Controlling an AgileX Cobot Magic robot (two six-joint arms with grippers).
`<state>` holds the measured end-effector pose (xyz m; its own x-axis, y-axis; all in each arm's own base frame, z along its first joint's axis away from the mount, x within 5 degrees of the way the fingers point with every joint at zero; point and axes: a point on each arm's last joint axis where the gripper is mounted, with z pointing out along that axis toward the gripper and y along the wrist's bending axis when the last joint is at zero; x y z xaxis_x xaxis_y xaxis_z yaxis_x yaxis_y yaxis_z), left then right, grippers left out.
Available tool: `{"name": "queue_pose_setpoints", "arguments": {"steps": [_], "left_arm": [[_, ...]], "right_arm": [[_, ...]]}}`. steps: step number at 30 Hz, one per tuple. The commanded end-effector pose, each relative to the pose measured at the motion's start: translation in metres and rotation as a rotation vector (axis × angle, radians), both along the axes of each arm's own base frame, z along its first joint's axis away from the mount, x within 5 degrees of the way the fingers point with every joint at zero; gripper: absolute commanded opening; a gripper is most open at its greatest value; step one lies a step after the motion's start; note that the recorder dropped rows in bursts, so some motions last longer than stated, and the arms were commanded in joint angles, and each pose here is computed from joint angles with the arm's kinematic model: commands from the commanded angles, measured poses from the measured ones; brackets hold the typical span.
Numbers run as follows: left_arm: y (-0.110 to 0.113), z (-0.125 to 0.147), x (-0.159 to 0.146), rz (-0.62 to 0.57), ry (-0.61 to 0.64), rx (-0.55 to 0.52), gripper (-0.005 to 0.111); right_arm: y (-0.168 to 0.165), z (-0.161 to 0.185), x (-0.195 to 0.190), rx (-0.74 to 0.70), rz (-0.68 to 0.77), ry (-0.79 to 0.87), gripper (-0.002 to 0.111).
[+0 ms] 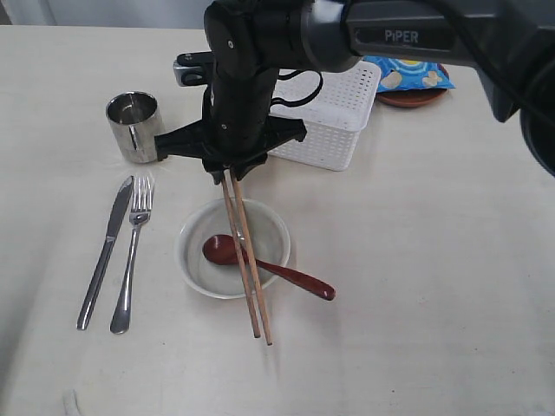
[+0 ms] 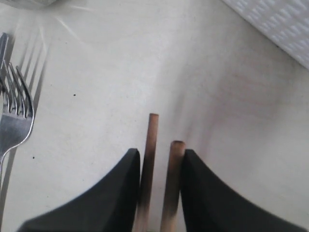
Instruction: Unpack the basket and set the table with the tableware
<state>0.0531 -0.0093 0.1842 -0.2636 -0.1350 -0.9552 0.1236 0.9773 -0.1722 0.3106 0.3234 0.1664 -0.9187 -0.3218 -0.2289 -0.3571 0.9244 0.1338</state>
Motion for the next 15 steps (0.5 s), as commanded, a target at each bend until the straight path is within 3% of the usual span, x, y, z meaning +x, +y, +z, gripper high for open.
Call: {"name": "queue_pose_setpoints", "arguments": {"steps": [1, 15], "left_arm": [[0.0000, 0.0002, 0.0001, 0.001, -0.012, -0.002, 0.000], [0.0000, 0.0002, 0.0001, 0.001, -0.012, -0.002, 0.000]], "right_arm": [[-0.0027, 0.0021, 0.0011, -0.011, -0.001, 0.005, 0.028], [-0.0027, 0.0021, 0.0011, -0.011, 0.004, 0.004, 0.028]]}}
